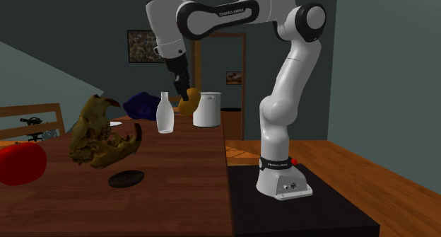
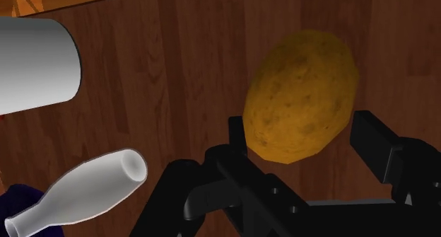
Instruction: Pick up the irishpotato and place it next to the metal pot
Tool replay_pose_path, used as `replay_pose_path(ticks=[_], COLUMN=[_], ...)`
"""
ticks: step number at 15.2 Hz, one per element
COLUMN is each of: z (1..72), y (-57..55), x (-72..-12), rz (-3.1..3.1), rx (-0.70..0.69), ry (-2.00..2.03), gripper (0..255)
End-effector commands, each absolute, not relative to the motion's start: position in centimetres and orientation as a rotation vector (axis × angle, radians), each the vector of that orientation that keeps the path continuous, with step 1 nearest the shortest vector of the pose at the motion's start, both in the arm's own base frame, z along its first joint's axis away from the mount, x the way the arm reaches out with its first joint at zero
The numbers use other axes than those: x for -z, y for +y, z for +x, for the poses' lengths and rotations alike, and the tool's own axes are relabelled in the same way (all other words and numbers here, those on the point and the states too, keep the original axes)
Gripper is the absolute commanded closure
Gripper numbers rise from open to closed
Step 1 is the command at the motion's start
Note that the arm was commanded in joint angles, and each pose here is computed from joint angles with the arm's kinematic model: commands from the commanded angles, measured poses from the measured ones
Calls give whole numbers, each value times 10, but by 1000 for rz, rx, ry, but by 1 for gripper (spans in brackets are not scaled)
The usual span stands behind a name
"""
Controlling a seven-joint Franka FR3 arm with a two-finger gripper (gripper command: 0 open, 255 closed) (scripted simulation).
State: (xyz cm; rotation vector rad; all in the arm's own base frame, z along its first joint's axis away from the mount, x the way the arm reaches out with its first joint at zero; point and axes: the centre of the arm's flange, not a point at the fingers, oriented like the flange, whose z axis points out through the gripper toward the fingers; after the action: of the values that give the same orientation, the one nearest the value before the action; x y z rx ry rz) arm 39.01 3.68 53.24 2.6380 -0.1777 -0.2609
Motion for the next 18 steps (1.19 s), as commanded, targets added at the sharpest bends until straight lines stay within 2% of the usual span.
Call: replay_pose_path(ticks=[1,16,18], z=[391,391,391], y=[36,36,10], x=[-543,-622,-622], rz=[2638,2638,2638], rx=[261,261,261], ry=[-178,-178,-178], gripper=[255,255,255])
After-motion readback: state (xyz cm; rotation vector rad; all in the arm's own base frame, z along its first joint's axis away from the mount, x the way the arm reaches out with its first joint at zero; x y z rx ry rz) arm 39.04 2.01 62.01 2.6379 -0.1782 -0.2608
